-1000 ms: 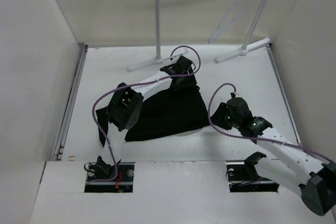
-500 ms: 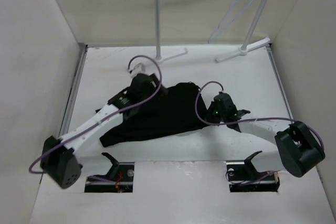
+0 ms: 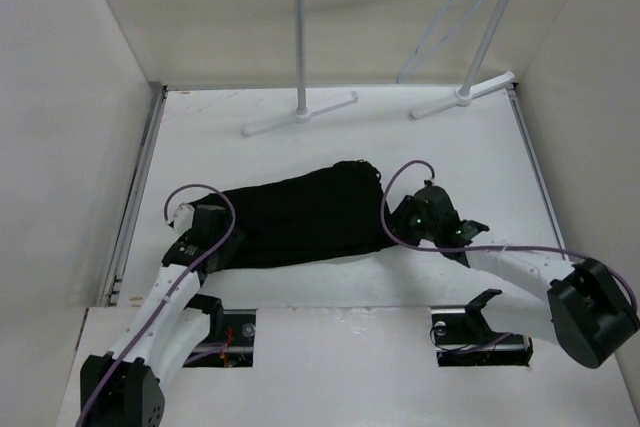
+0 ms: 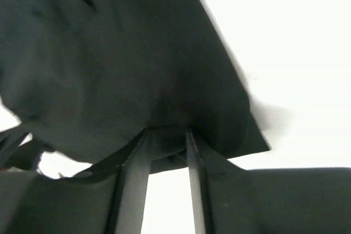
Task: Place the trousers on the hanger
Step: Fold the trousers at the center of the board, then pick up the hanger from the clothesline.
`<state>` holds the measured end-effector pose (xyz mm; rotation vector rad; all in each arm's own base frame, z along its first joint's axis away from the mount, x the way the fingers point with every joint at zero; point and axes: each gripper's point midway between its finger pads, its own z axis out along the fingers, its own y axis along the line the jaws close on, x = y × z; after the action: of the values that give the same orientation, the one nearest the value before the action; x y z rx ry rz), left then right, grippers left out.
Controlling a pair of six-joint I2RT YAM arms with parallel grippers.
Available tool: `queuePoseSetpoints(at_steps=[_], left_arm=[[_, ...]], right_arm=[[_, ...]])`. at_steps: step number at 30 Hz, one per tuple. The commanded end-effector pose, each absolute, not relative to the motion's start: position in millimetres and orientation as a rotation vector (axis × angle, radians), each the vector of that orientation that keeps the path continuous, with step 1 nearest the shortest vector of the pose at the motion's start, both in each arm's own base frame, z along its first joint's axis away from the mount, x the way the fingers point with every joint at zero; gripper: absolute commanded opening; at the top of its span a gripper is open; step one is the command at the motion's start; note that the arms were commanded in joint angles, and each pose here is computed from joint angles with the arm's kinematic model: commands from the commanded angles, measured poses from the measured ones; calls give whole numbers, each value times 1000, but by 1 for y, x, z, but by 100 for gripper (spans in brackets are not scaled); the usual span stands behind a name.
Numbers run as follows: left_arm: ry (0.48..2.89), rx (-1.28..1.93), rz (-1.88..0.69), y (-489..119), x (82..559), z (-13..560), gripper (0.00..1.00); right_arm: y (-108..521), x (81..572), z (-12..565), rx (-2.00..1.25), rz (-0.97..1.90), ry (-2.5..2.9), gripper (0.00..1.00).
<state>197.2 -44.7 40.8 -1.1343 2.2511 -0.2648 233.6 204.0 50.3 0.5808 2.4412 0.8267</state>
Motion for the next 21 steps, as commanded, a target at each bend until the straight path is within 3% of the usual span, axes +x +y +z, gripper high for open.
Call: queuePoseSetpoints(at_steps=[1, 4, 10, 12, 13, 14, 18, 21], left_arm=[[2246, -1159, -213, -29, 201, 30, 54], [2231, -1172, -144, -11, 212, 30, 54], [2159, -1192, -197, 7, 264, 58, 55], [2145, -1151, -241, 2, 281, 78, 56], [2126, -1125, -266, 0, 287, 91, 57], [2105, -1098, -287, -4, 291, 104, 57], [2058, -978, -341, -18, 289, 152, 51], [2035, -894, -388, -33, 276, 177, 28]], right_arm=[[211, 242, 94, 536, 876, 2367, 42], [209, 246, 126, 504, 895, 2318, 51], [197, 262, 194, 472, 926, 2173, 52], [194, 272, 224, 442, 937, 2115, 35], [193, 277, 242, 413, 943, 2084, 19], [194, 281, 263, 372, 948, 2054, 10], [184, 311, 351, 263, 933, 1873, 6], [161, 351, 397, 284, 883, 1784, 10]])
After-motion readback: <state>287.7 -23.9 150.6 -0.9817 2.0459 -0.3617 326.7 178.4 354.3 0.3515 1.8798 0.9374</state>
